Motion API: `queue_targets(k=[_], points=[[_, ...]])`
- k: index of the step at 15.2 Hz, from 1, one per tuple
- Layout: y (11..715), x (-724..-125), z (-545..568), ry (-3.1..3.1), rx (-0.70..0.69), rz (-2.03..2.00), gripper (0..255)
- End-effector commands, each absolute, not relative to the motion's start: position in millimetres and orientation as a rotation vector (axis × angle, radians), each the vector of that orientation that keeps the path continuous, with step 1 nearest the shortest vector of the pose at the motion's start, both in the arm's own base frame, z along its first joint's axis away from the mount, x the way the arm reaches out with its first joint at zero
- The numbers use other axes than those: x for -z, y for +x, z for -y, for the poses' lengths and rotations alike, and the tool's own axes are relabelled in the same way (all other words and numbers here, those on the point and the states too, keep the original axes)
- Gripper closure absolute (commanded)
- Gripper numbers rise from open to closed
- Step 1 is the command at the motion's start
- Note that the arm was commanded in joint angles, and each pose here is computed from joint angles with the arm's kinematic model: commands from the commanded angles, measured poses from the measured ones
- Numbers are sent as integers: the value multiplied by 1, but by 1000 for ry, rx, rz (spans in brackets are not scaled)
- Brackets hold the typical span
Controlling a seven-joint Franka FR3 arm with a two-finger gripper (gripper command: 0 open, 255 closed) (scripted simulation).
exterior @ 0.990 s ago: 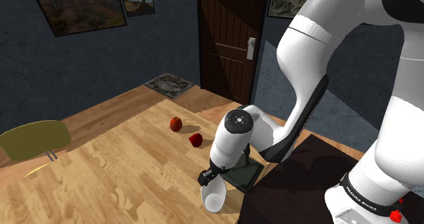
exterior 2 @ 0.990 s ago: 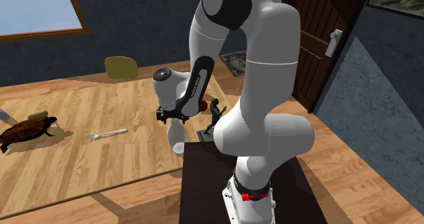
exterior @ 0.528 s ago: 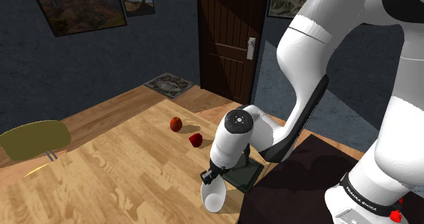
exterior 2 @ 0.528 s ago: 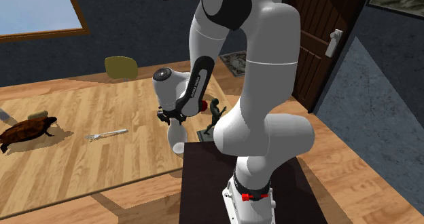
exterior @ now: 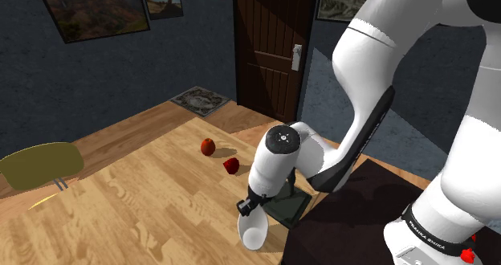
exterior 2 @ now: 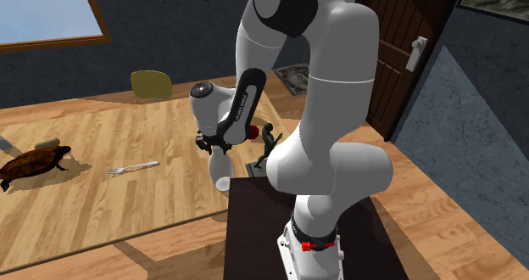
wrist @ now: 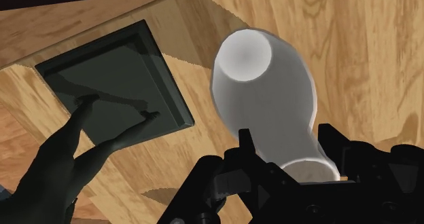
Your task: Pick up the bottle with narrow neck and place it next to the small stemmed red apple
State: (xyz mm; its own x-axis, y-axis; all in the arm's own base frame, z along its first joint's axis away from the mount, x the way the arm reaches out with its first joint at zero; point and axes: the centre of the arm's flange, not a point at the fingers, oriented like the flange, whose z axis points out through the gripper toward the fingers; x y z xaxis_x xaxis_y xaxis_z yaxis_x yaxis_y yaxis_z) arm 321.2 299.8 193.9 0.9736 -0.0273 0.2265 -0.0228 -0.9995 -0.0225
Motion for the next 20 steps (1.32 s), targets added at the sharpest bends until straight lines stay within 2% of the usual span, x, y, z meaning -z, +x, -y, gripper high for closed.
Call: queue_targets(k=[1, 20], points=[[321, -204, -300, -3101, 356, -40, 255], [321, -304, -300, -3101, 356, -40, 255]])
